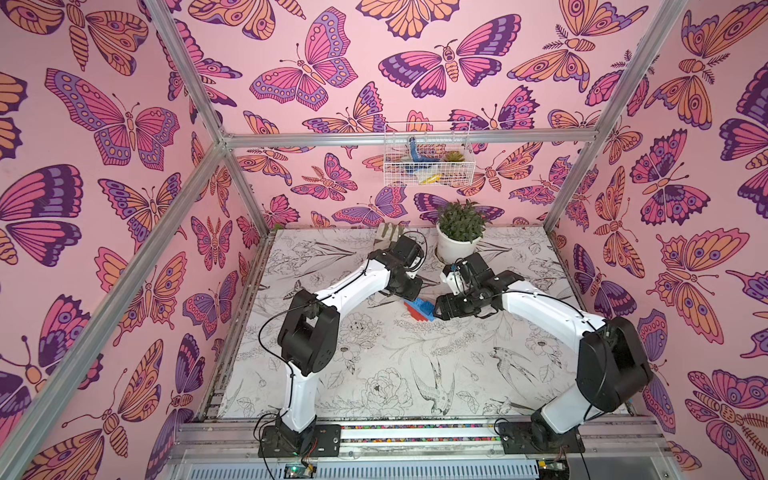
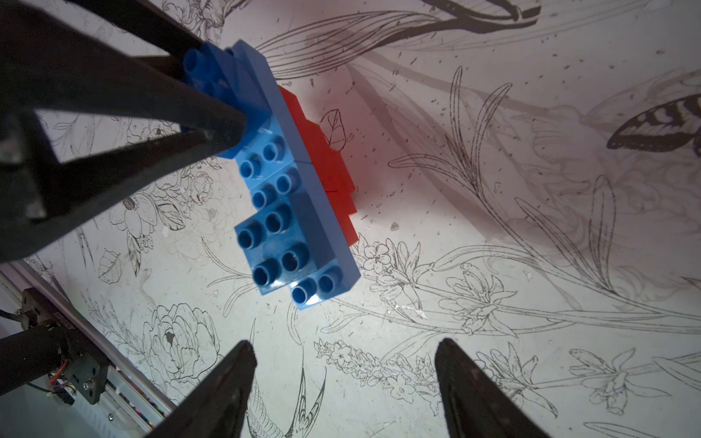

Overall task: Assemble a heart with lego
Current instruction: Assemble the lego brick with the lego brick.

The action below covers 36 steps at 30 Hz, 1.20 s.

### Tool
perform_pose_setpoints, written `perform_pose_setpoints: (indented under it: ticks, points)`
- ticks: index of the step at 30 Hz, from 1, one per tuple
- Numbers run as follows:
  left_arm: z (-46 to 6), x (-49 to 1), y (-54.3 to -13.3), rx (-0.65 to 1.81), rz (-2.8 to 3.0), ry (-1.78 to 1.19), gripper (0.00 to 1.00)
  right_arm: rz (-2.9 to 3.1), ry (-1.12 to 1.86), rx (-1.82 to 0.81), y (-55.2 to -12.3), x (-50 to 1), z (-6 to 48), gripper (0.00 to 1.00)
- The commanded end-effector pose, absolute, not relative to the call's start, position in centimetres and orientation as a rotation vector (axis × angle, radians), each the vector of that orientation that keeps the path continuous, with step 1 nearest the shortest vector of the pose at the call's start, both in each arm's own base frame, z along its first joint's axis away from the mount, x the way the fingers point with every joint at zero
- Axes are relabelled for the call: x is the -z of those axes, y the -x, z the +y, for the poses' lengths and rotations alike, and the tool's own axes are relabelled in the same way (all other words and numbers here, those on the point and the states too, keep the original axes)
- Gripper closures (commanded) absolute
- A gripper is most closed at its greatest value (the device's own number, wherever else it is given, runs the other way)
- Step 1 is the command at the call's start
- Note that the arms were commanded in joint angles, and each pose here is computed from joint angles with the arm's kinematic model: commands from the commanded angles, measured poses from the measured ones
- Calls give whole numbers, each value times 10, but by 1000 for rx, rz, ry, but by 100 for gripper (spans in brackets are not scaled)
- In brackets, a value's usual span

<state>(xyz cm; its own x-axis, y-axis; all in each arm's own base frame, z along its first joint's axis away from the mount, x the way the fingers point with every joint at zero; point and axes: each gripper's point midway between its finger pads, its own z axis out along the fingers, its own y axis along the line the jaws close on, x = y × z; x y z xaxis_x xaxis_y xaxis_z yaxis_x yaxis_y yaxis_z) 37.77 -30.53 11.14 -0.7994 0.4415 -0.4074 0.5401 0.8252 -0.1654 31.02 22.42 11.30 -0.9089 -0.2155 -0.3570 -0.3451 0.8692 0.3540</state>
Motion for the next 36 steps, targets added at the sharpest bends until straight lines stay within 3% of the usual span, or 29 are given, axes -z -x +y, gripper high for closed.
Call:
perform_pose_setpoints:
  ticks: [1,11,21,36]
  points:
    - [-307,-103,-375,378,2686,-770,59,2714,441,-608,-316,-124,227,22]
    - [-307,-109,-376,377,2674,-776,53,2707,457,-616,-313,-128,228,21]
    - [-307,-138,-378,395,2617,-744,41,2728,512,-586,-299,-122,236,20]
    - [-274,-164,-370,434,2576,-485,32,2763,553,-417,-306,-90,244,19]
